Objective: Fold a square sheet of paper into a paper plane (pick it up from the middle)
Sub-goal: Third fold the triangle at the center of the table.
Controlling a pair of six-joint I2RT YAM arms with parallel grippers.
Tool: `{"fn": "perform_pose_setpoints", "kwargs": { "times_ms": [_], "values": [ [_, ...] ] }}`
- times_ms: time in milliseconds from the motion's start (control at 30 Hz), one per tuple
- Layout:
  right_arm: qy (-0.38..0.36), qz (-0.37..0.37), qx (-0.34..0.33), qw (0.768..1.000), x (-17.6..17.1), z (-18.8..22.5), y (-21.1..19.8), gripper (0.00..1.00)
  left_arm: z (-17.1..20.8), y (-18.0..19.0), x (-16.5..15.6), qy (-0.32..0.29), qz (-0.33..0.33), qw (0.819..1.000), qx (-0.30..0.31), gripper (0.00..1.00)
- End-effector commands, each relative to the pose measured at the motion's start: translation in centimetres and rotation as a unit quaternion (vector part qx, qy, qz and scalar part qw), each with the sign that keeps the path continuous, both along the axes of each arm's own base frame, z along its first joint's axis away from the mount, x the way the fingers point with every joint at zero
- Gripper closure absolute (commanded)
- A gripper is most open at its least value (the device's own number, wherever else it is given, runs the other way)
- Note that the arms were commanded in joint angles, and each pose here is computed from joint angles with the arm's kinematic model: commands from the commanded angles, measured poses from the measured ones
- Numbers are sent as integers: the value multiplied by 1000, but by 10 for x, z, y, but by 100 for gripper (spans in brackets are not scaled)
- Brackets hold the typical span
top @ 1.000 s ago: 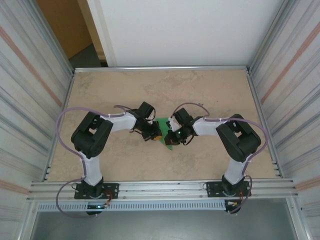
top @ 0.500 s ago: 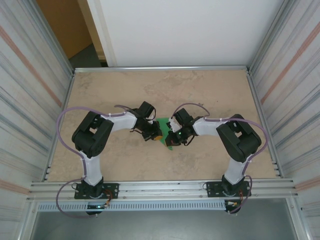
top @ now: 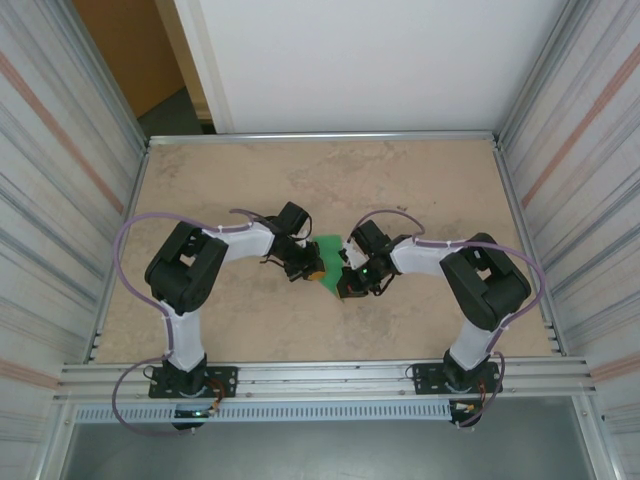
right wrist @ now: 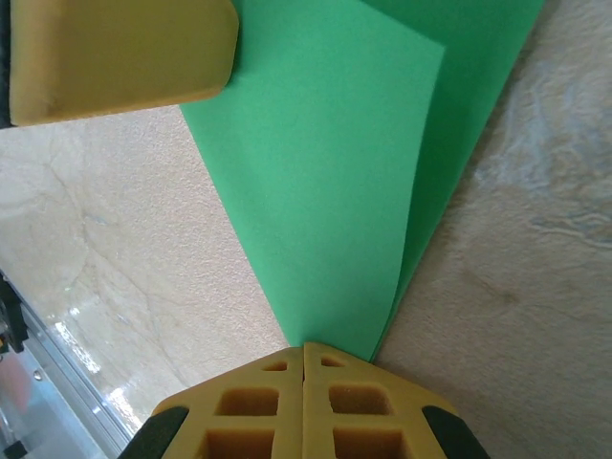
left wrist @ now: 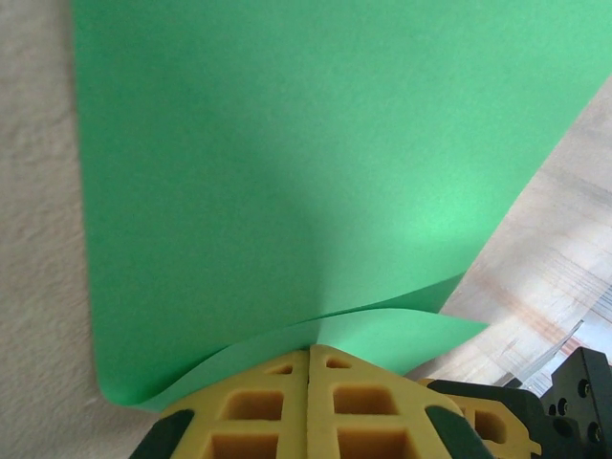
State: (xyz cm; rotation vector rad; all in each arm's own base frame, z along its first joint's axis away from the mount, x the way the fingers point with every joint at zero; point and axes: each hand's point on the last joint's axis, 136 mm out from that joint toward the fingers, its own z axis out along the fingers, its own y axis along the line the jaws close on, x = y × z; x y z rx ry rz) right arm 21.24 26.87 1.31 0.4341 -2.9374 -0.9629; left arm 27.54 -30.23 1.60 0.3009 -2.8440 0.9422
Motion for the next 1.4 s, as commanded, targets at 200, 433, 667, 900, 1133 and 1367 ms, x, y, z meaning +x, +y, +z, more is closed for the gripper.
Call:
{"fn": "perform_pose_setpoints", "kwargs": {
  "times_ms": [200,433,667,900,1133,1367],
  "values": [
    [8,3,-28,1000,-16,3,-19,97,-50,36,-25,55,3,994,99,96],
    [18,1,-46,999,-21,-5,-27,97,-46,32,-21,47,2,995,92,96],
    [-72,-13,14,997,5,50,-12,96,-44,29,-19,45,0,996,82,96],
    [-89,-26,24,995,21,51,-4,94,-40,24,-17,39,-3,996,76,96],
    [-41,-6,25,999,14,25,15,96,-32,15,-11,28,-6,998,60,96],
    [-7,-29,-39,999,9,-9,-5,98,-13,5,1,-3,-8,1000,30,96]
  ]
}}
